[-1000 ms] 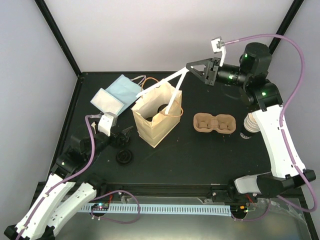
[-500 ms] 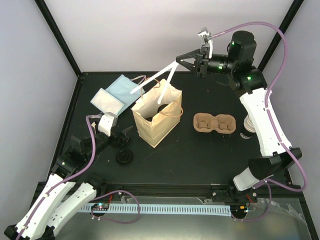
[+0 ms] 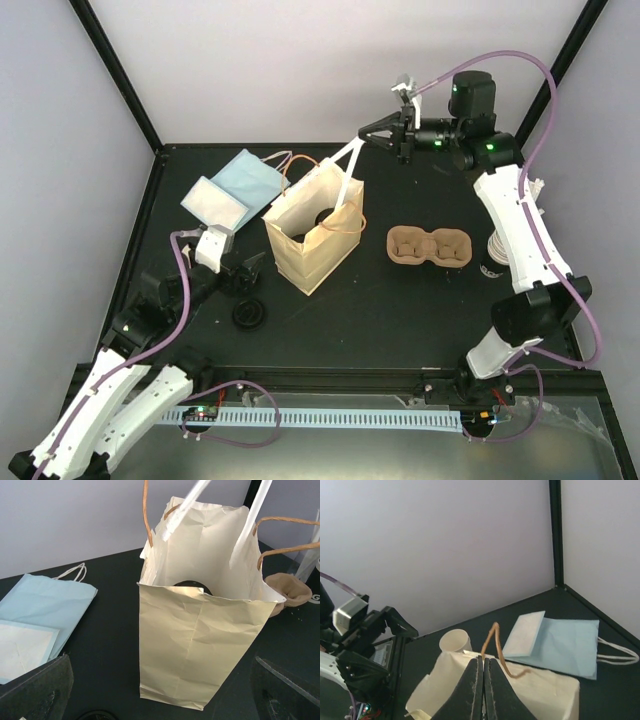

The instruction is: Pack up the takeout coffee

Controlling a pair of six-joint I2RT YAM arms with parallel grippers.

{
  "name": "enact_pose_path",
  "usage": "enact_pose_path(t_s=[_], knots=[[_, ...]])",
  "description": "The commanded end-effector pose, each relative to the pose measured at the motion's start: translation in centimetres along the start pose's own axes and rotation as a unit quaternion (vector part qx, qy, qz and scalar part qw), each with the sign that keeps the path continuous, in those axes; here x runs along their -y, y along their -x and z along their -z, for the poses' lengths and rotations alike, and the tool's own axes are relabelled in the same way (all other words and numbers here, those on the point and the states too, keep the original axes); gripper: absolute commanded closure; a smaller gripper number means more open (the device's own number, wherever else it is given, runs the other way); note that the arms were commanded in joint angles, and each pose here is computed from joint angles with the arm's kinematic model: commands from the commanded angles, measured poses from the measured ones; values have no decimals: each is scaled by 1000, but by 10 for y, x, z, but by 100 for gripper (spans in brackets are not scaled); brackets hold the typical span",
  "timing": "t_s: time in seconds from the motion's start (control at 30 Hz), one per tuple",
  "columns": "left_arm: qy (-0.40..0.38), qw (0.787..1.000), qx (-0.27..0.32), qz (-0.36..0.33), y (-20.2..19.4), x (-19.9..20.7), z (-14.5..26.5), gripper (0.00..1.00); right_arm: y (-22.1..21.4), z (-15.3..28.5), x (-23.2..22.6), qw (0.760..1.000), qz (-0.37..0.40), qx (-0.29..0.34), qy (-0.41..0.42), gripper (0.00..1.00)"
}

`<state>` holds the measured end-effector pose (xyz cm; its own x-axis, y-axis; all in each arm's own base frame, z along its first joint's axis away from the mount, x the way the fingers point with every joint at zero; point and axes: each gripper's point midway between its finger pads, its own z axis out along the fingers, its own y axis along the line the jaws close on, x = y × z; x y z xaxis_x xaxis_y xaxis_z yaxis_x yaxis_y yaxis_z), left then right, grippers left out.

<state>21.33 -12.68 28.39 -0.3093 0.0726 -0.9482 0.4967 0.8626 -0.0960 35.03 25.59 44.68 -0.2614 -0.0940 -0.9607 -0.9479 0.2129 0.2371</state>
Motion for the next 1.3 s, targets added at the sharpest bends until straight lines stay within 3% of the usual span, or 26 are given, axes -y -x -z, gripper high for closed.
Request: enact_pose_path(t_s=[0.0,0.33,0.5,0.63,0.8,0.83,0.9,0.93,1.0,1.1,1.27], knots=[[6,1000,26,-8,11,-2,5,1,-4,12,-7,1000,25,3,5,99],[6,1000,22,-8,10,-1,3,1,-24,4,-3,1000,-3,-21,11,98],[7,1000,19,-8,9,-2,2,1,-44,-26,-8,995,13,-98,-15,93],[7,1000,19,-8,9,-2,2,1,-43,-31,-8,994,12,-104,-22,91],[8,1000,16,-8,8,-2,0,1,-31,-28,-11,993,18,-100,-53,66],[8,1000,16,-8,8,-2,0,1,-27,-25,-10,993,17,-97,-64,55],[9,1000,15,-8,8,-3,0,1,-19,-19,-8,991,18,-89,-94,23],[8,1000,15,-8,8,-3,0,1,-14,-15,-6,990,18,-84,-114,14],[9,1000,15,-8,8,-3,0,1,-6,-6,0,985,16,-74,-155,5],[9,1000,14,-8,7,-3,-1,1,5,12,7,974,10,-49,-221,1],[8,1000,12,-8,7,-2,-1,1,25,54,5,945,18,39,-325,0]])
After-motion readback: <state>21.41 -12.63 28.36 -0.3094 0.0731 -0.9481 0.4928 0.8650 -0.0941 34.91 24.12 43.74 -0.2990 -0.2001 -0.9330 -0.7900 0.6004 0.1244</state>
